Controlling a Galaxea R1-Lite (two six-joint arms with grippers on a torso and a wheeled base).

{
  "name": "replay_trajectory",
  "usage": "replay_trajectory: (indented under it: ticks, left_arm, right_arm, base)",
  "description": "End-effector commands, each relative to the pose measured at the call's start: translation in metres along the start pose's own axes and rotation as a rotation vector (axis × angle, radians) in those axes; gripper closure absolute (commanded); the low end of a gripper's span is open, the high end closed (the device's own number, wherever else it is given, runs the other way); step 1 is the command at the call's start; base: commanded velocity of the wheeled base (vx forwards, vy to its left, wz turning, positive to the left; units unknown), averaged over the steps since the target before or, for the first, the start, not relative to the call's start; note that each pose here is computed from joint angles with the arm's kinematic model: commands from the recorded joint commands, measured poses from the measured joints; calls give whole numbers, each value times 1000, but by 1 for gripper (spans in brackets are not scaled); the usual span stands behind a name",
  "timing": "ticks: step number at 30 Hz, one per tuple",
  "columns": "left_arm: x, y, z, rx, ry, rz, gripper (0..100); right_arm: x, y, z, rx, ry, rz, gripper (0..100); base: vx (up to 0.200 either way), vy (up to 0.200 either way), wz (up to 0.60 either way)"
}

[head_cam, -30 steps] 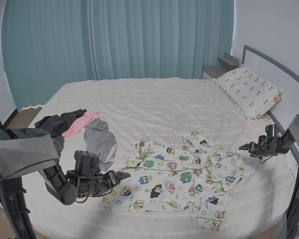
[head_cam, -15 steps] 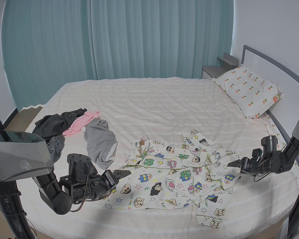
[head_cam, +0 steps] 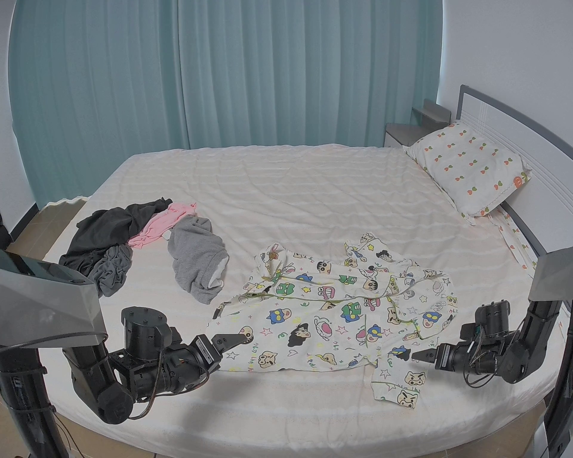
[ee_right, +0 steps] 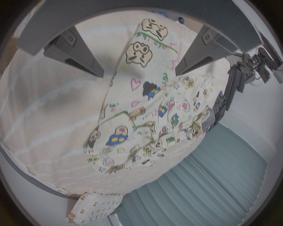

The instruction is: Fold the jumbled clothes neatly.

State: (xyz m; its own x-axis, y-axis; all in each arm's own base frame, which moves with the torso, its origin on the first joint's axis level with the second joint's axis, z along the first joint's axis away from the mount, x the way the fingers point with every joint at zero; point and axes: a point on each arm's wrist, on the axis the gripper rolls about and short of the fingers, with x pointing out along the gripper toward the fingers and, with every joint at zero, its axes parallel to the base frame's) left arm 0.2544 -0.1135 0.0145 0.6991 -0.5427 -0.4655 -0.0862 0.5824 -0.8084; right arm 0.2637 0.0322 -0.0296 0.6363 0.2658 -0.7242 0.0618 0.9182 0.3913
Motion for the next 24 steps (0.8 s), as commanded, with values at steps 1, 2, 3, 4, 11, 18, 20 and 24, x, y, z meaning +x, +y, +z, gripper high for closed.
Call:
replay_trajectory:
  ticks: [1,2,3,4,11,18,20,24]
  left_arm:
    - [5,13,-6,-9,11,28,0]
    - [5,14,-6,-8,6,23,0]
    - [5,13,-6,-7,4,20,0]
    - [4,14,-7,-4,-5,12,0]
    - [4,17,-2,-14,-34,18,0]
    - [0,19,9,-92,-74,16,0]
    - [0,20,9,-93,-76,17,0]
    - [1,20,9,-92,-75,16,0]
  right_arm:
    - [22,-3,-25,-10,81,-38,0]
    - [24,-2,-26,-17,78,-35,0]
    - [24,-3,-27,-17,78,-35,0]
    - [25,-2,-27,-24,69,-35,0]
    - [28,8,-31,-61,76,-20,0]
    - [31,18,-31,-87,80,16,0]
    - [31,20,-32,-92,86,18,0]
    - [31,21,-31,-93,115,6,100]
  base:
    - [0,0,0]
    - [0,0,0]
    - [0,0,0]
    - [0,0,0]
    - [0,0,0]
    - [0,0,0]
    - [0,0,0]
    - [0,0,0]
